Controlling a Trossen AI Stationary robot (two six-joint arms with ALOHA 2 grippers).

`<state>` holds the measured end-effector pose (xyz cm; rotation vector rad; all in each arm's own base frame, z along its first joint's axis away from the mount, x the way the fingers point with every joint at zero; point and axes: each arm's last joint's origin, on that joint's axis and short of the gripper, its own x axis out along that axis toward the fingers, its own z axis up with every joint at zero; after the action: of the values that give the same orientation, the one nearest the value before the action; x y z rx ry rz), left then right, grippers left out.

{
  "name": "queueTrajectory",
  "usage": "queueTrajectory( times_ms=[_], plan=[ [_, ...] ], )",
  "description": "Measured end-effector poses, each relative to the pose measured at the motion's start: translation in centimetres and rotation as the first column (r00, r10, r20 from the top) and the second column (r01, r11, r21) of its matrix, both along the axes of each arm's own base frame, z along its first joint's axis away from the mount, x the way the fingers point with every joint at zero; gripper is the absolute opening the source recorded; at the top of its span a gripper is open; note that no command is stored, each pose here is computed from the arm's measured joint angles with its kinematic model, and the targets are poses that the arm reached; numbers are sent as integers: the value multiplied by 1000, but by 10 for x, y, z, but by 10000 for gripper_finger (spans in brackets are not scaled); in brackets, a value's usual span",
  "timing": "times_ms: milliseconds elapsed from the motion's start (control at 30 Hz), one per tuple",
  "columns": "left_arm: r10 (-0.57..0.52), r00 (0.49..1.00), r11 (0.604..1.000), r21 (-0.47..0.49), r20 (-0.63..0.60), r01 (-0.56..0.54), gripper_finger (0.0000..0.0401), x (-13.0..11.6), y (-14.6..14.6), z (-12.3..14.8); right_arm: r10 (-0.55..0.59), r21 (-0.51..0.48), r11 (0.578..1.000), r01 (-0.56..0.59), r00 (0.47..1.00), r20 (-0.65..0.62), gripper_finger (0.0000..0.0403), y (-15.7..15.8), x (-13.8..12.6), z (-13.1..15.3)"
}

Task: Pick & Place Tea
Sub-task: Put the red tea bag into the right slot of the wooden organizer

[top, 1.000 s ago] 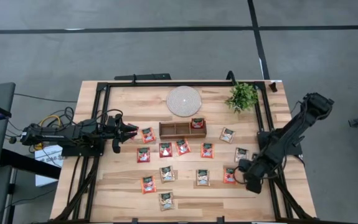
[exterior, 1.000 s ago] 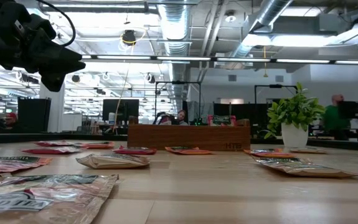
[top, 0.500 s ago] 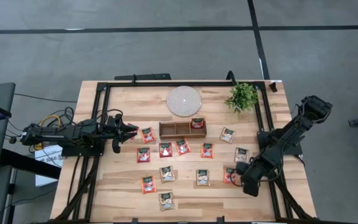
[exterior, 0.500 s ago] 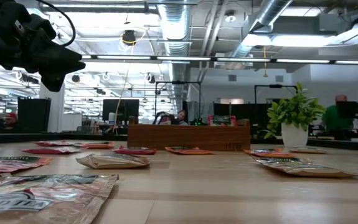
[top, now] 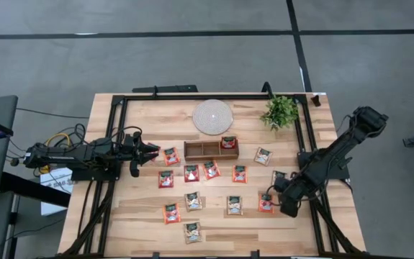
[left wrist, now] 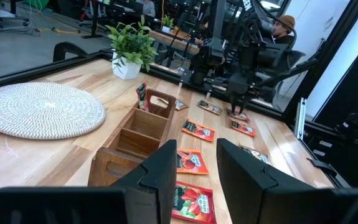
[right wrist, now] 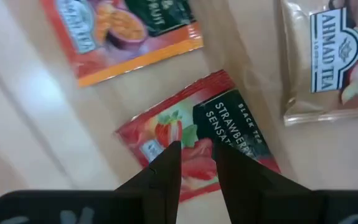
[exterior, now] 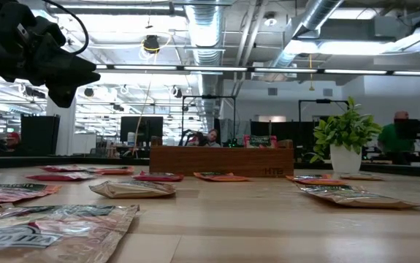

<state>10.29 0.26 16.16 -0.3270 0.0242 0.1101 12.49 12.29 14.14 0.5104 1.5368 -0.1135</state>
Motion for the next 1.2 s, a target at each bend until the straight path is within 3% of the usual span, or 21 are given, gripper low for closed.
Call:
queueTrajectory(
  times_ms=[167, 467, 833, 1033, 1200],
  plan=[
    [0, 1000, 1000, 0, 0, 0, 105, 0, 0, 0, -17, 28, 999, 16, 1000, 18, 93, -8, -4, 12],
    [0, 1000, 1000, 0, 0, 0, 105, 0, 0, 0, 7, -32, 999, -8, 1000, -26, 93, -25, -15, 20],
    [0, 1000, 1000, 0, -2, 0, 105, 0, 0, 0, 151, -125, 979, -163, 983, -100, 93, -19, 2, -8],
    [0, 1000, 1000, 0, -5, 0, 105, 0, 0, -1, 170, -153, 968, -196, 971, -171, 93, -15, 7, -19],
    [0, 1000, 1000, 0, -6, 0, 105, 0, 0, -1, 173, -157, 967, -198, 972, -159, 93, -16, 5, -18]
  ],
)
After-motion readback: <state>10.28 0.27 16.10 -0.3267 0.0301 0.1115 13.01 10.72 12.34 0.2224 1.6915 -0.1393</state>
